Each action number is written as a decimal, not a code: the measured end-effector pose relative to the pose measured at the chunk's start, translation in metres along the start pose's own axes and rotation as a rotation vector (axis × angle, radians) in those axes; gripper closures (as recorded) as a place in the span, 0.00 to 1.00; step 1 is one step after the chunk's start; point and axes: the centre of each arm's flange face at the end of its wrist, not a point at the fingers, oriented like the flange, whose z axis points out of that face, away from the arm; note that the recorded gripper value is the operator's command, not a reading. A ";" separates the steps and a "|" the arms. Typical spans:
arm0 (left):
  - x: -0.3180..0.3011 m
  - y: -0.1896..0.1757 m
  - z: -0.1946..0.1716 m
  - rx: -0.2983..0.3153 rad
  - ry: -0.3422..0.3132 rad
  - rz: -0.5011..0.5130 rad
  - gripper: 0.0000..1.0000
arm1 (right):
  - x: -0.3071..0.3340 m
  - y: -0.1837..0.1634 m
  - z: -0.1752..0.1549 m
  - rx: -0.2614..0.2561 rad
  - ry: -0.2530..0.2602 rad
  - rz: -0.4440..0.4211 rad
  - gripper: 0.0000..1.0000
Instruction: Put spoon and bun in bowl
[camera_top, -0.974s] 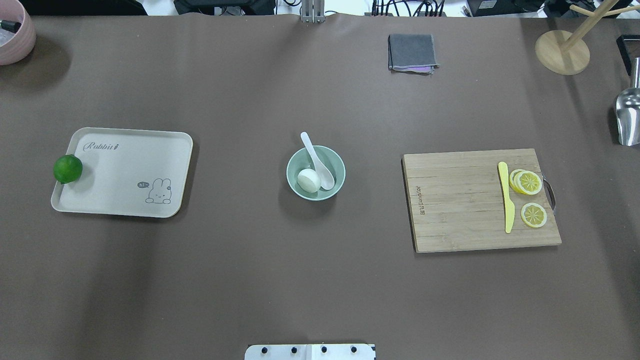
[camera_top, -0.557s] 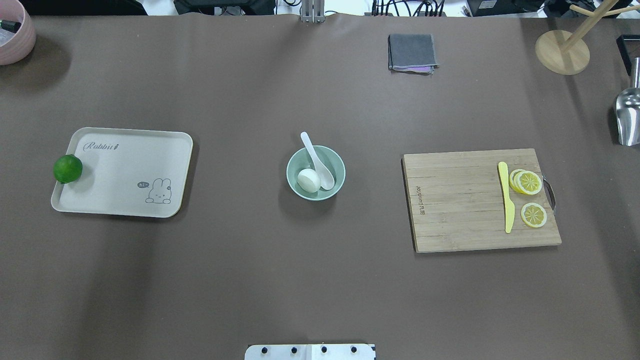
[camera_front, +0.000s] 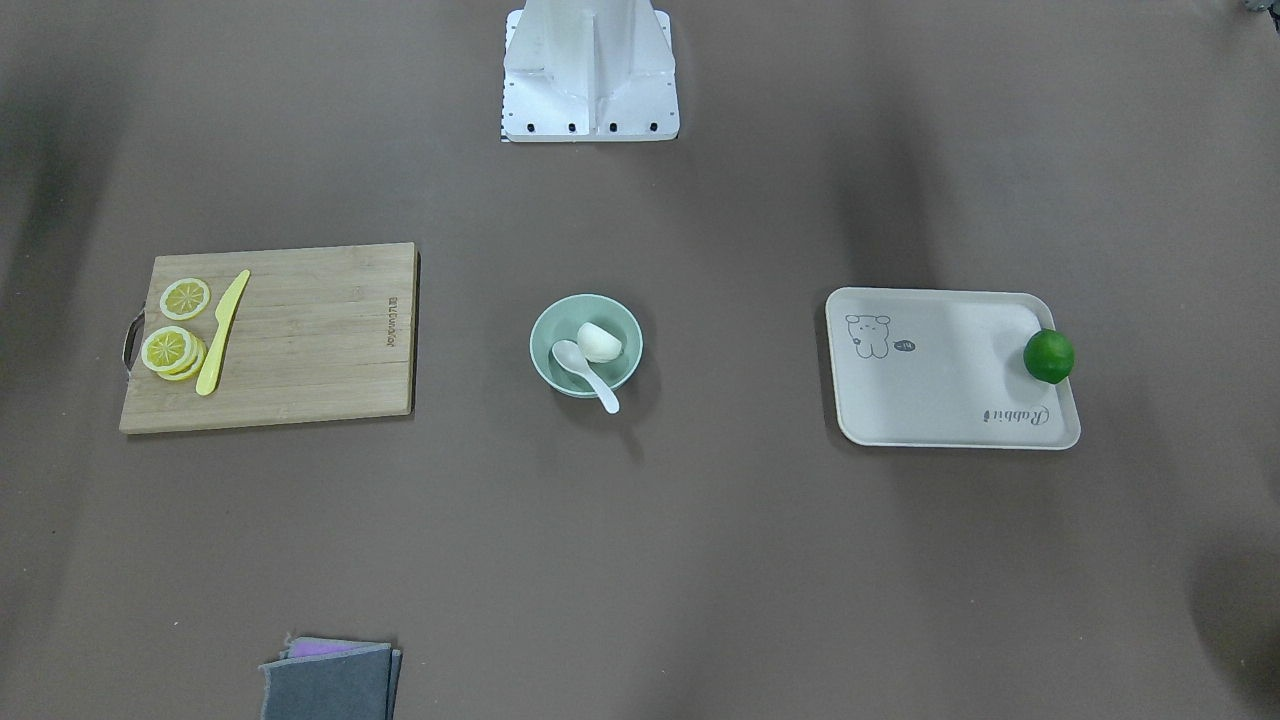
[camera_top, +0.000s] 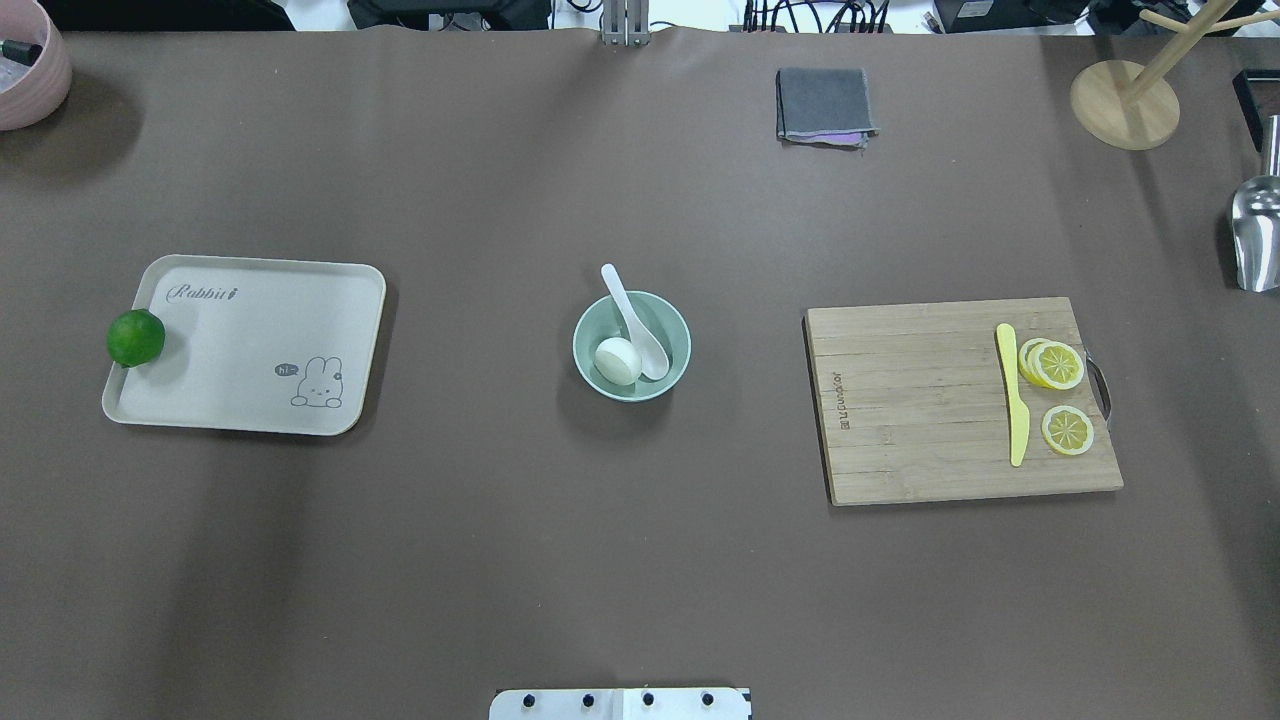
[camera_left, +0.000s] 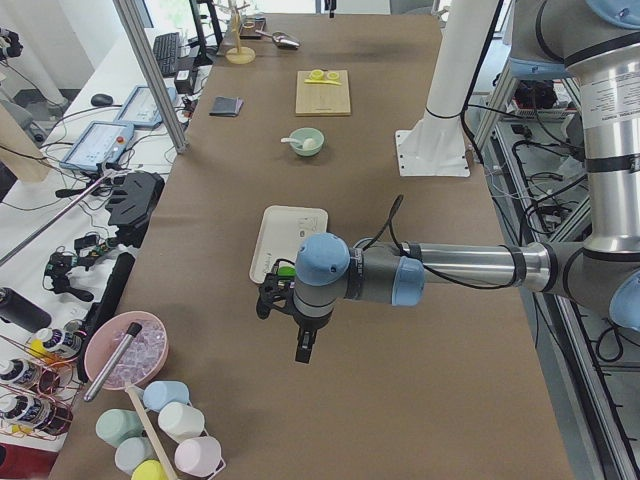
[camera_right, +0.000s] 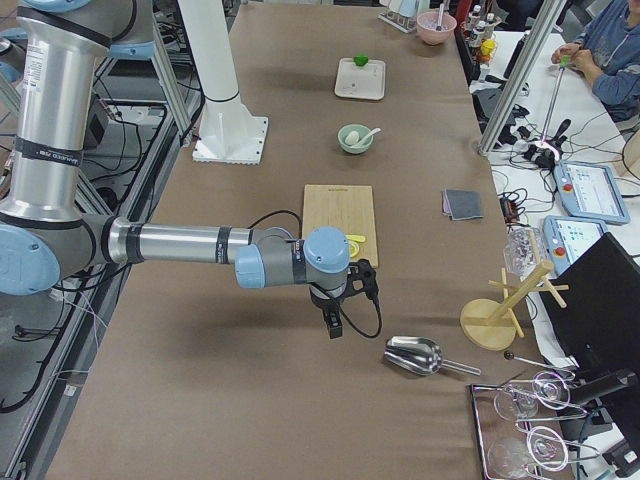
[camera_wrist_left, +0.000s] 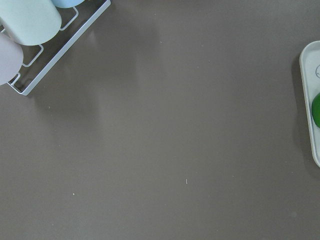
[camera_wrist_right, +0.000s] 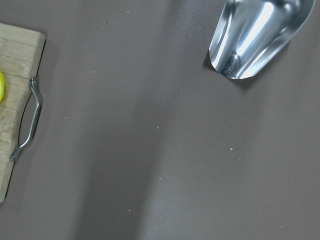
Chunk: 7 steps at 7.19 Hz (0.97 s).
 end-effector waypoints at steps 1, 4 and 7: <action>-0.001 0.000 0.001 -0.002 -0.001 -0.001 0.01 | 0.000 -0.001 0.000 0.001 -0.001 0.000 0.00; -0.007 0.003 0.007 -0.014 0.004 -0.022 0.01 | 0.000 -0.001 0.000 0.000 0.001 0.002 0.00; -0.012 0.006 0.012 -0.023 0.002 -0.035 0.01 | 0.001 0.001 0.001 -0.002 0.003 0.001 0.00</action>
